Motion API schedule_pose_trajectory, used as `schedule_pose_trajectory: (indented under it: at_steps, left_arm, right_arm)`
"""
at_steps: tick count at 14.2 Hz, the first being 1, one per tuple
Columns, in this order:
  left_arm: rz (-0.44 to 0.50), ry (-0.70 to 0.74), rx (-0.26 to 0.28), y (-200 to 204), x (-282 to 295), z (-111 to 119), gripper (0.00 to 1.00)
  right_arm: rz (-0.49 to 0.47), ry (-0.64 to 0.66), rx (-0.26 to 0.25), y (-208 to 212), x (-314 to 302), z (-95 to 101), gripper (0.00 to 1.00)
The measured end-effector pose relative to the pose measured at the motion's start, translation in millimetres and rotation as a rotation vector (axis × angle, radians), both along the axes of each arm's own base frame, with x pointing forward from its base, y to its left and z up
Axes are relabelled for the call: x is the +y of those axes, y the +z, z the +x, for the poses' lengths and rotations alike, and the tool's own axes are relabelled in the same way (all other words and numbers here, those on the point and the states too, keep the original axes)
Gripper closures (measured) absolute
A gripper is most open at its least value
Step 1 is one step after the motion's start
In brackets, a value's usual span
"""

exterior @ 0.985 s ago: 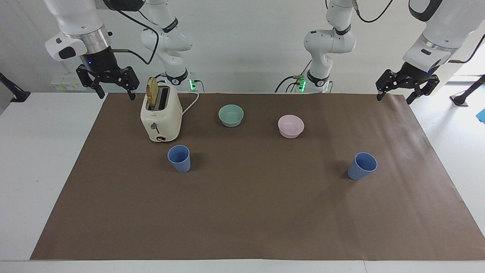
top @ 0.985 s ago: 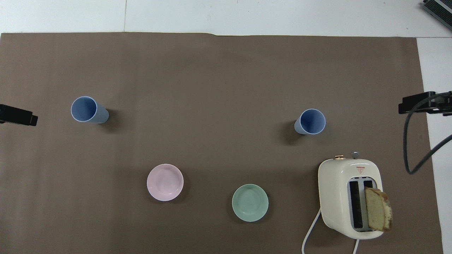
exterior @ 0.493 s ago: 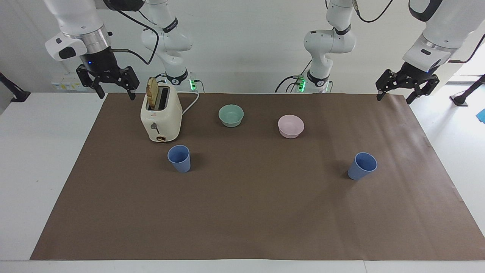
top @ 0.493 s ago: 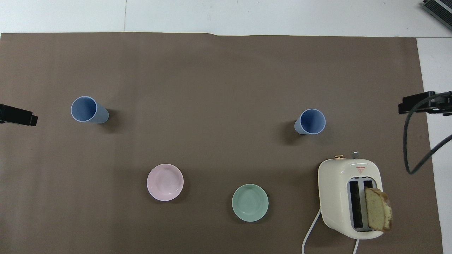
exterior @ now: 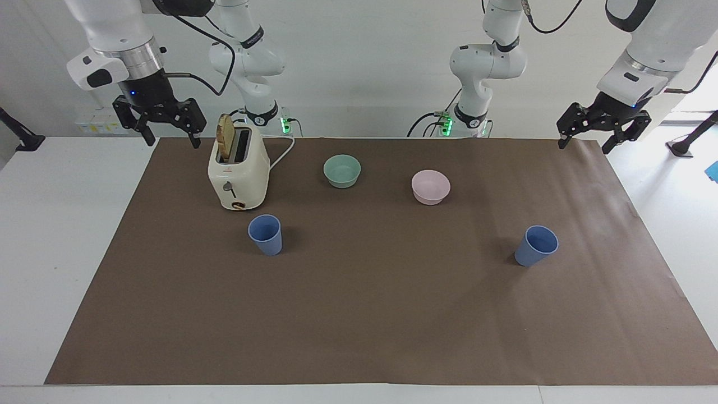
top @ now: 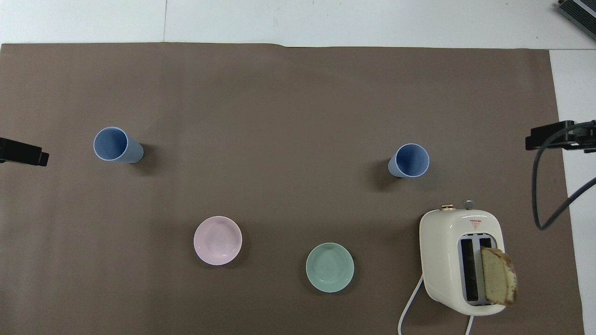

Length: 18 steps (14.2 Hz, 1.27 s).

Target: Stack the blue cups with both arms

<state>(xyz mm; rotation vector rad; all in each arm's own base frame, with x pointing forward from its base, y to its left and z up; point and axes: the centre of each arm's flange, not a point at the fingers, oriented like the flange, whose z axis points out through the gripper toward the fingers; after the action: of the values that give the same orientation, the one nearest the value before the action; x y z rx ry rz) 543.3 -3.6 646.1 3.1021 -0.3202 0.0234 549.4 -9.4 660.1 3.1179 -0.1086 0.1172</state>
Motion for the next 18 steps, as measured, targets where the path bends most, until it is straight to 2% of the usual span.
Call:
schedule_pose_trajectory:
  at_steps: [18]
  left_arm:
    - [0.0, 0.012, 0.0, 0.0, 6.6, 0.0, 0.0]
  right_arm:
    - [0.0, 0.0, 0.0, 0.0, 0.0, 0.0, 0.0]
